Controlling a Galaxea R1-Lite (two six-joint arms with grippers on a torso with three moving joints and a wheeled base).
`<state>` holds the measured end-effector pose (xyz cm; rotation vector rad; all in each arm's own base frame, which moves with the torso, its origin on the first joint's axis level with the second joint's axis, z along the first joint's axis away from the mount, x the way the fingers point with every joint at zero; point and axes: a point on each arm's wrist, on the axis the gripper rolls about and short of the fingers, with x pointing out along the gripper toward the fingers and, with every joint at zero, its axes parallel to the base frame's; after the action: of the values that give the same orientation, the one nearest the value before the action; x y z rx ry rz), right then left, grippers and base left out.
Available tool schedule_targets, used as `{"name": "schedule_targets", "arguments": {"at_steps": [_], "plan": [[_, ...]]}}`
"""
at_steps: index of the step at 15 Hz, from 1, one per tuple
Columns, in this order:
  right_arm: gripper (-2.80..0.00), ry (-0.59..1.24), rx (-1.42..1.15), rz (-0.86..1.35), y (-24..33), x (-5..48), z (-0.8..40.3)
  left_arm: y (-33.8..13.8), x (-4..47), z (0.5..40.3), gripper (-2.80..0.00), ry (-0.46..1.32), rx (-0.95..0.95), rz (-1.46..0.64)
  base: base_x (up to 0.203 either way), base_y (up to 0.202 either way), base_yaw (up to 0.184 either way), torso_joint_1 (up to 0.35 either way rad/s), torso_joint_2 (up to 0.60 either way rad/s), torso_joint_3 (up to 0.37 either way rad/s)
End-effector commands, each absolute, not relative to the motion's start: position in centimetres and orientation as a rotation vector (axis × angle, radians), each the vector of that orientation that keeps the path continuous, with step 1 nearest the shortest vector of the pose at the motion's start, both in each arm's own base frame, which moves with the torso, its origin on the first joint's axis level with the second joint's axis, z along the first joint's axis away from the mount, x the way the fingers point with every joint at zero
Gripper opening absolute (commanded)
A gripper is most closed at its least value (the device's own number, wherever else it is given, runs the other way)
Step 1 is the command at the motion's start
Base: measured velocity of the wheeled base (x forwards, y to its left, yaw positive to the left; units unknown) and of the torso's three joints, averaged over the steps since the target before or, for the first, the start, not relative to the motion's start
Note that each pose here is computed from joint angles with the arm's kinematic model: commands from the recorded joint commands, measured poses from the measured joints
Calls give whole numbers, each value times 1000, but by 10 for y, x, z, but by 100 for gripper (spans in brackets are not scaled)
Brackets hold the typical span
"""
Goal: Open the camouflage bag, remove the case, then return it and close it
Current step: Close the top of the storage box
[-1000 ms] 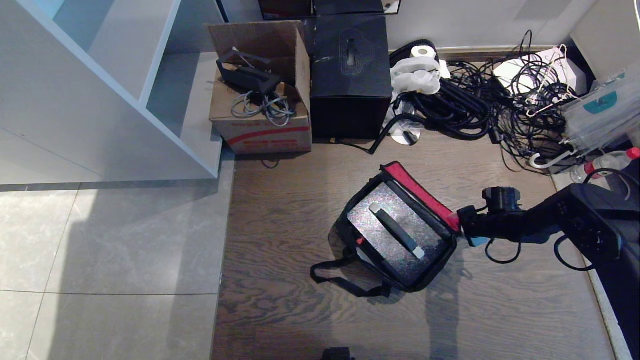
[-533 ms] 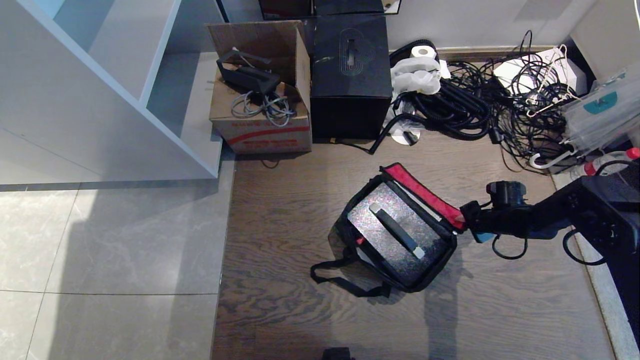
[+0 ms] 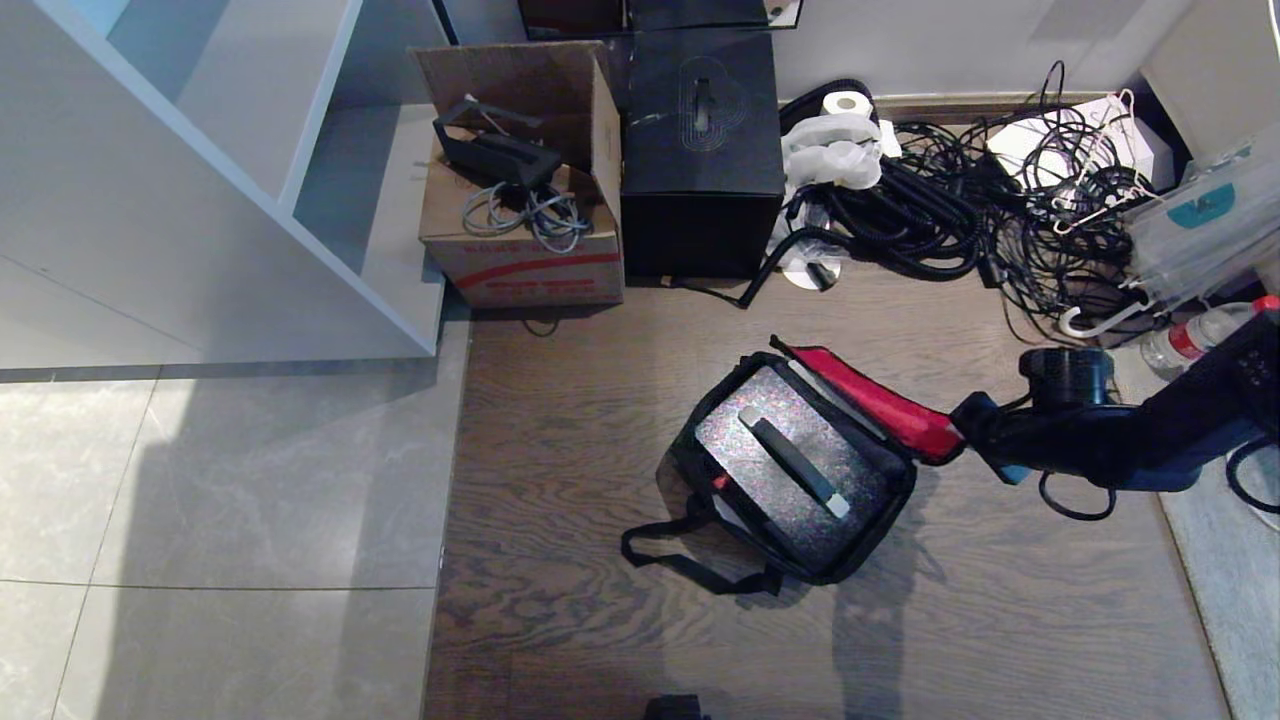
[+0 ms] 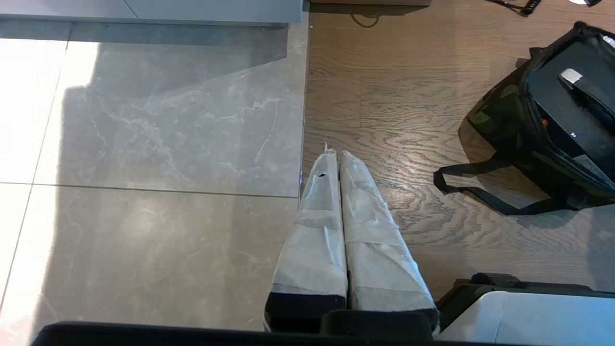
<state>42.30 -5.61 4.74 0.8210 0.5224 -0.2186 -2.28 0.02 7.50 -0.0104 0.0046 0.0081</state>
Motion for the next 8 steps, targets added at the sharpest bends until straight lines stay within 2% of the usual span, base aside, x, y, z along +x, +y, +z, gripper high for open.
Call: {"name": "schedule_targets", "arguments": {"at_steps": [1,8], "plan": [[-280,467,759,-140,-42,398,80,0,-23,75,-280,5,-11,8,0,0,0,0,0,0],[-280,550,622,44,-14,375,80,0,-23,75,-280,5,-11,8,0,0,0,0,0,0]]}}
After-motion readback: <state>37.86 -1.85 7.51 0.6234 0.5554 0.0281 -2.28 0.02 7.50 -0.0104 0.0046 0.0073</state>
